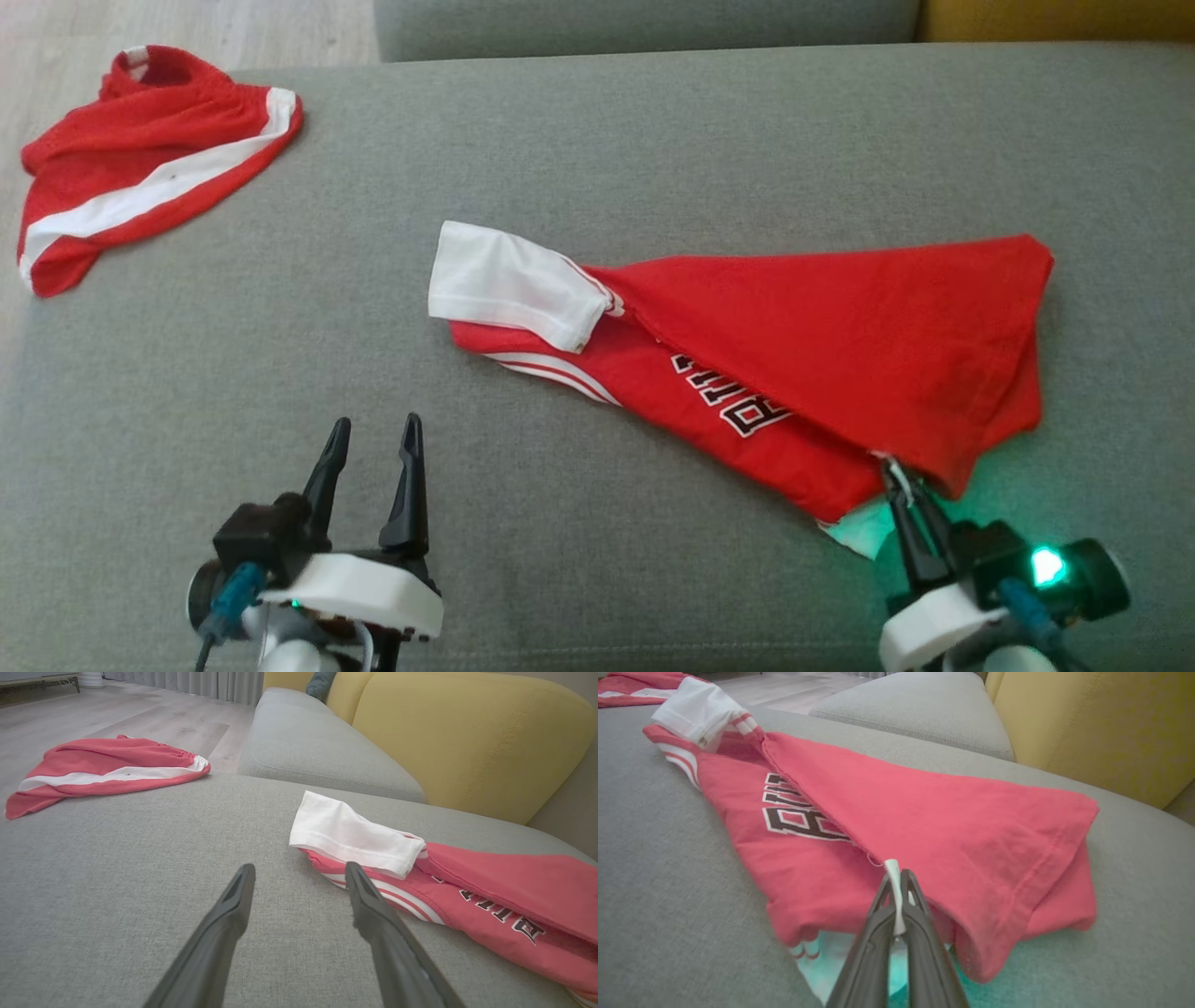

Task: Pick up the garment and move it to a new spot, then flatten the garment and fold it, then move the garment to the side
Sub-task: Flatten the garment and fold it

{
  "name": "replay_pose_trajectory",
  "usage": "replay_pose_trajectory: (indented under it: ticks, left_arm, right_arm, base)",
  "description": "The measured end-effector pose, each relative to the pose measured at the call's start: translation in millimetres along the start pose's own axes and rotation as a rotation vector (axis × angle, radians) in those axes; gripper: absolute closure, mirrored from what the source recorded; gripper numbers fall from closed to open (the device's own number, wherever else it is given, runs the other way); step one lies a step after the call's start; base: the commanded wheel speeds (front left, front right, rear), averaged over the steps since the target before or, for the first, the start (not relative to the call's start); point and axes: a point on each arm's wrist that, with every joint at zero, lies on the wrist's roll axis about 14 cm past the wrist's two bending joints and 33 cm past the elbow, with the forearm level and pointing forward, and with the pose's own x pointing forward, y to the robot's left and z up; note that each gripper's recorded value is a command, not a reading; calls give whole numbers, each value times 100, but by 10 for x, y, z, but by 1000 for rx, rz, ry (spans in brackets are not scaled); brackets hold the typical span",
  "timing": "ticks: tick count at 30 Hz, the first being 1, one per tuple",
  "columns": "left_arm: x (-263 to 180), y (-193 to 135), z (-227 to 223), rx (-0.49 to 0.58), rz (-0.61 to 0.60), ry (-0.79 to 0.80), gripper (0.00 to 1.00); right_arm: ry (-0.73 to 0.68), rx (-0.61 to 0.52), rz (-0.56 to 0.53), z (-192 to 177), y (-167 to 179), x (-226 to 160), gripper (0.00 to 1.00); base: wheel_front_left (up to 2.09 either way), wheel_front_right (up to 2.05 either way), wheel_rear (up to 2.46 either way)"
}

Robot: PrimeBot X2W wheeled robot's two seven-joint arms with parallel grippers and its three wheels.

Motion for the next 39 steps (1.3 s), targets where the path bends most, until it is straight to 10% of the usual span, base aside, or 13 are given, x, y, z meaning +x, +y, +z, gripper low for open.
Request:
replay_pose_trajectory:
  ticks: [9,10,11,39]
  left_arm:
    - [66,-53,2,0,-19,0,0]
    - [70,-47,-26,2,-19,9,0]
    - [77,-49,-40,1,-21,13,0]
    - [1114,35,-586,-153,5,286,0]
  right_arm:
    - [31,8,5,-107,44,-87,92]
    - [25,16,-3,-93,24,-98,65]
    - [21,19,-7,-82,13,-104,0]
    - [-171,57,-161,509,-485,-74,0]
  base:
    - [0,0,0]
    - [0,0,0]
    - [0,0,0]
    - [0,0,0]
